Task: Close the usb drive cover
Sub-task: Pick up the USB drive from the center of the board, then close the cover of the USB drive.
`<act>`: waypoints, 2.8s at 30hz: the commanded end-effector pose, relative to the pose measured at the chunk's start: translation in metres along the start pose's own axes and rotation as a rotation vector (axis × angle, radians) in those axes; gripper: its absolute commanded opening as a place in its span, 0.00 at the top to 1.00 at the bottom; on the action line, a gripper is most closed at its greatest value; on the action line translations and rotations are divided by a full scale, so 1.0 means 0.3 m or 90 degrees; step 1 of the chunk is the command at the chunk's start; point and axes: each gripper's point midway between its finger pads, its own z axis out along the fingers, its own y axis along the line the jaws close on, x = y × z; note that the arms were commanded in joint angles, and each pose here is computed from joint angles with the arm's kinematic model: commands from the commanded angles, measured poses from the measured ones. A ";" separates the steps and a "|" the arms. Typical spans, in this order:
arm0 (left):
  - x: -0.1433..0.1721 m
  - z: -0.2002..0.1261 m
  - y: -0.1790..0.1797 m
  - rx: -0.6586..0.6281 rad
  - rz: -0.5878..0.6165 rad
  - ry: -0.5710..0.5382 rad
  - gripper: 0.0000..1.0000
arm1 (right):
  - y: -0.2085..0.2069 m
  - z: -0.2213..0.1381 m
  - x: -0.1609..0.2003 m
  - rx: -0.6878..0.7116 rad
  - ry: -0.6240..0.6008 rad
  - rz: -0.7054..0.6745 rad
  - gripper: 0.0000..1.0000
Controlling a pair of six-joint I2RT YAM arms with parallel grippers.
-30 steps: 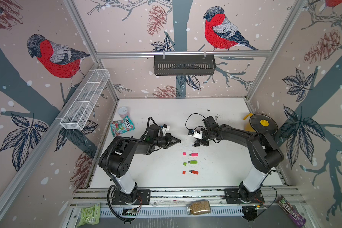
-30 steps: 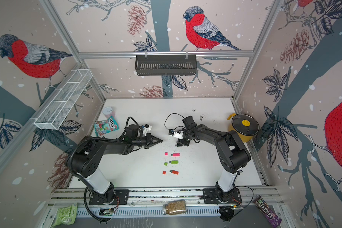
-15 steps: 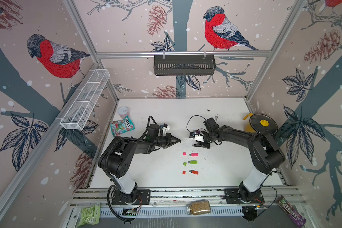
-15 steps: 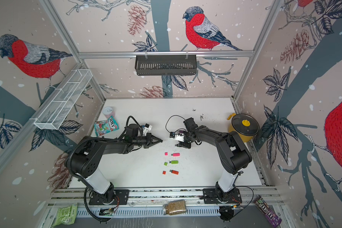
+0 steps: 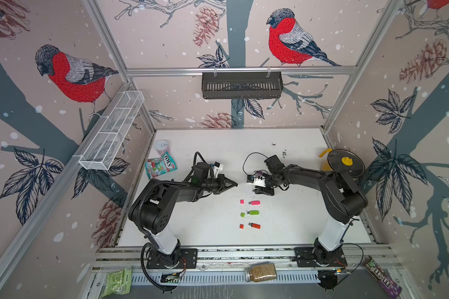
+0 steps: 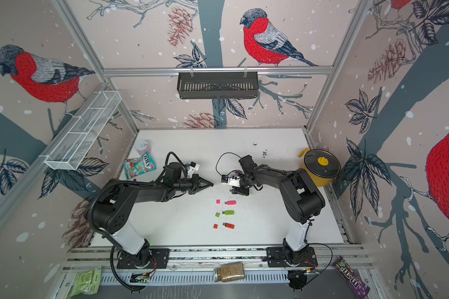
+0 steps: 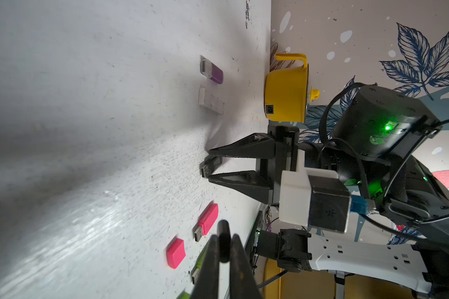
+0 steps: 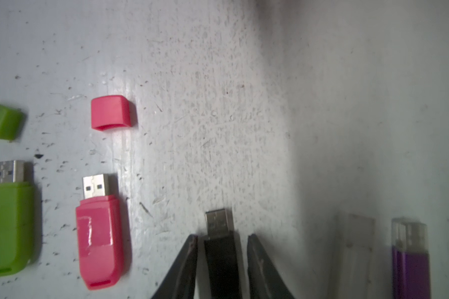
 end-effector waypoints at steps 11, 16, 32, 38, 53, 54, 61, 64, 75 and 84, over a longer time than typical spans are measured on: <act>0.005 -0.006 -0.016 0.009 0.009 0.001 0.95 | 0.005 -0.017 0.085 0.004 0.055 0.029 0.63; 0.006 -0.006 -0.017 0.011 0.009 0.001 0.95 | 0.013 -0.017 0.103 -0.003 0.064 0.025 0.64; 0.007 -0.010 -0.025 0.013 0.013 0.000 0.95 | 0.022 -0.020 0.118 -0.003 0.071 0.038 0.75; 0.003 -0.010 -0.030 0.016 0.012 -0.002 0.95 | 0.008 -0.038 0.077 0.010 0.047 0.044 0.81; -0.008 -0.019 -0.073 0.046 0.028 -0.016 0.95 | -0.011 -0.126 -0.223 0.071 -0.154 0.047 0.83; -0.008 -0.020 -0.078 0.048 0.031 -0.016 0.95 | -0.007 -0.124 -0.235 0.074 -0.161 0.046 0.83; 0.000 -0.015 -0.073 0.048 0.028 -0.013 0.95 | 0.015 -0.117 -0.297 0.081 -0.201 0.041 0.83; 0.003 -0.009 -0.075 0.052 0.026 -0.011 0.95 | 0.022 -0.120 -0.316 0.085 -0.213 0.037 0.83; 0.005 -0.009 -0.074 0.056 0.020 -0.015 0.95 | 0.061 -0.089 -0.345 0.078 -0.222 0.033 0.83; 0.010 -0.010 -0.065 0.052 0.013 -0.016 0.95 | 0.048 -0.103 -0.348 0.106 -0.228 0.028 0.83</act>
